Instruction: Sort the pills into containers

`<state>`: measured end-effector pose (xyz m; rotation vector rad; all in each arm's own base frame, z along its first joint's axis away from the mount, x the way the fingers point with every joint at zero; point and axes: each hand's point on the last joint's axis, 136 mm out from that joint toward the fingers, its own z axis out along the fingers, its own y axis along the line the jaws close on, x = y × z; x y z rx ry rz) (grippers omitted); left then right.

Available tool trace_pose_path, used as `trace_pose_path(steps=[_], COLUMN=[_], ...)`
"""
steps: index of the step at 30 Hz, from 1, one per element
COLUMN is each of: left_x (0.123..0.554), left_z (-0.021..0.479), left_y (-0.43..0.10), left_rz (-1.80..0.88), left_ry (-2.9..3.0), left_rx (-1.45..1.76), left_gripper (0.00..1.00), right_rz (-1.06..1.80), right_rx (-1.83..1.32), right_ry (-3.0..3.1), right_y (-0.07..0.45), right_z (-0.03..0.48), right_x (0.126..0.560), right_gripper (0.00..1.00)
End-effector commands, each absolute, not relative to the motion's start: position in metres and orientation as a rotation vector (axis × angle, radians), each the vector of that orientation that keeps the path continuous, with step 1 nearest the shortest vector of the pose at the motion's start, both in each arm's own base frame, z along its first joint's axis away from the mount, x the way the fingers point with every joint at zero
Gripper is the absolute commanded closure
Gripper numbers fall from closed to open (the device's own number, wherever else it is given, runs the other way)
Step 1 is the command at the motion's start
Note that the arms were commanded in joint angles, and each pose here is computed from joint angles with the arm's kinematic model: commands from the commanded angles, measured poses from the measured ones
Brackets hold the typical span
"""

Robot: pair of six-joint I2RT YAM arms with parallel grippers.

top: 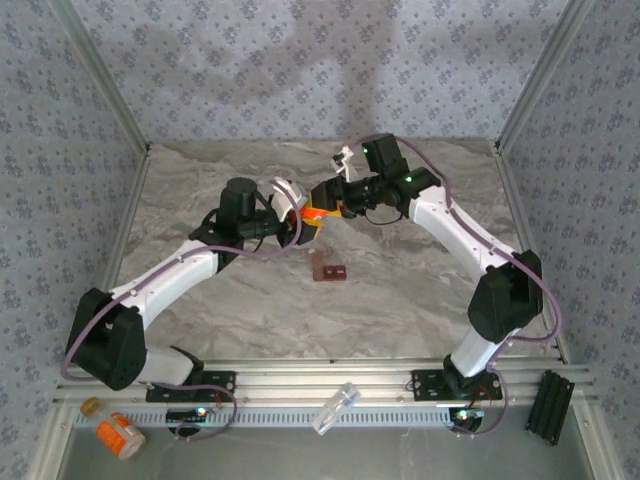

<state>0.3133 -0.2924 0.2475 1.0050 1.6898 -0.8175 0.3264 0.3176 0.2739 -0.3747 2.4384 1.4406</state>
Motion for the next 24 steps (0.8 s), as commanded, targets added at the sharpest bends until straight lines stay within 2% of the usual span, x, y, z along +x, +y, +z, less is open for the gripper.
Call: trace_pose_path(steps=[1,4,6,8,12,14,17,24], left_x=[0.328,0.329,0.329,0.330,0.330,0.330,0.334,0.342], left_z=[0.286,0.285,0.284,0.284,0.281,0.280,0.276,0.273], left_y=[-0.274,-0.273,-0.271,-0.270,-0.269,-0.270,-0.271,-0.282], left_rz=[-0.805,-0.784,-0.770,-0.762,-0.747,-0.728,-0.673,-0.670], left_ry=[1.653,1.654,1.648,1.646,1.654,1.645,1.637,1.619], left_rx=[0.864,0.862,0.866,0.868,0.879,0.891,0.905,0.955], left_gripper=[1.00,1.00,1.00,1.00,1.00,1.00,1.00,1.00], right_rz=[1.357,1.357,1.342,1.332,1.295,1.184,1.091,1.163], right_rx=[-0.284,-0.280,-0.253,-0.219,-0.152,-0.066,0.072,0.049], right_ry=[2.375,2.346,2.313,2.287,2.244,2.221,2.204,2.146], right_y=[0.293,0.285,0.271,0.257,0.237,0.224,0.212,0.235], right_z=[0.287,0.299,0.309,0.317,0.328,0.328,0.324,0.331], right_x=[0.347,0.346,0.349,0.351,0.353,0.363,0.373,0.380], right_gripper=[0.57,0.37,0.29,0.25,0.24,0.22,0.17,0.20])
